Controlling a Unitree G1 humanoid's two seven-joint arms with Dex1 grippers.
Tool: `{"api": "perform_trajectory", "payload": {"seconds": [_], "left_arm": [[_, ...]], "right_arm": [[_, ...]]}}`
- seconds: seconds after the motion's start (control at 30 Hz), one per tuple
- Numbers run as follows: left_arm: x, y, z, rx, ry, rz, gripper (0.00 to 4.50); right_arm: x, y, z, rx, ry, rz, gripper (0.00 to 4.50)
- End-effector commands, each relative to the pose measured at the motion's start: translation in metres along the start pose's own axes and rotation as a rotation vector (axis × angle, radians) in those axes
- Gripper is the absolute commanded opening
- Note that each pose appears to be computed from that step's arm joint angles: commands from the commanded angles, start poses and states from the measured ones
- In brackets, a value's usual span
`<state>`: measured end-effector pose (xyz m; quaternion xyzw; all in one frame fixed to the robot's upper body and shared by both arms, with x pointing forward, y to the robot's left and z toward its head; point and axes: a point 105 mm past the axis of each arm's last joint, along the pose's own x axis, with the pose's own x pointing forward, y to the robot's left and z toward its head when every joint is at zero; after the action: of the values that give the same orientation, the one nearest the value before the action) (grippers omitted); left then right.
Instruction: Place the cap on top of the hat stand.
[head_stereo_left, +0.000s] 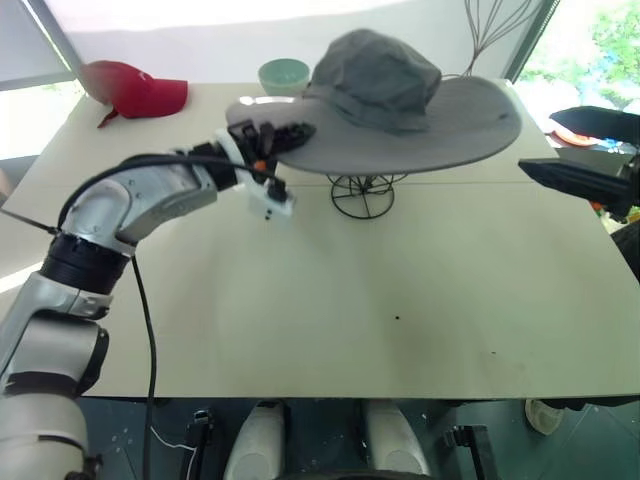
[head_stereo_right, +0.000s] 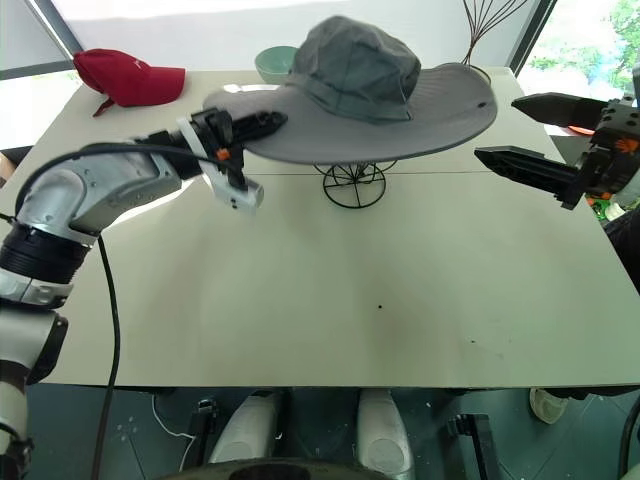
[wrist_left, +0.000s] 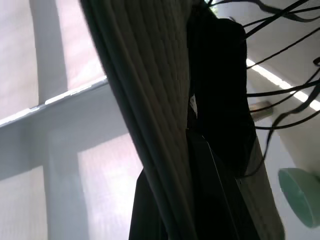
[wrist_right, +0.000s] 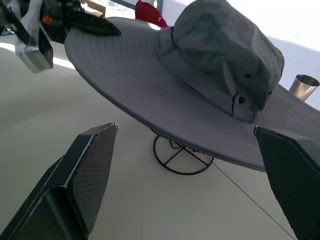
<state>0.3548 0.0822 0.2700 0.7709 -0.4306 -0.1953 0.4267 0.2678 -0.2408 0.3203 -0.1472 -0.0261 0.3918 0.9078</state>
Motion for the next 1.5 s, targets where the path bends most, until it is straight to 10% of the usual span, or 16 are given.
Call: {"api": "perform_trajectory", "payload": {"seconds": [0.03,0.83,1.17,1.5], "left_arm": [[-0.004,-0.009,0.005,0.085,-0.045,-0.011,0.04],[-0.003,-0.057,0.029,0.063,-0.135,-0.112,0.04],[-0.007,-0.062,0.03,-0.02,-0.119,-0.115,4.46],[-0.04,-0.064,0.005,-0.287,0.076,-0.085,4.46]], "right_arm": [[-0.007,0.0,0.014,-0.03,-0.047,-0.027,4.5],[-0.009,-0.011,-0.019,0.004,0.064,-0.082,4.5],[-0.005,-0.011,-0.018,0.006,0.057,-0.078,4.5],[-0.006,-0.016,-0.02,0.004,0.078,-0.08,4.5]]}}
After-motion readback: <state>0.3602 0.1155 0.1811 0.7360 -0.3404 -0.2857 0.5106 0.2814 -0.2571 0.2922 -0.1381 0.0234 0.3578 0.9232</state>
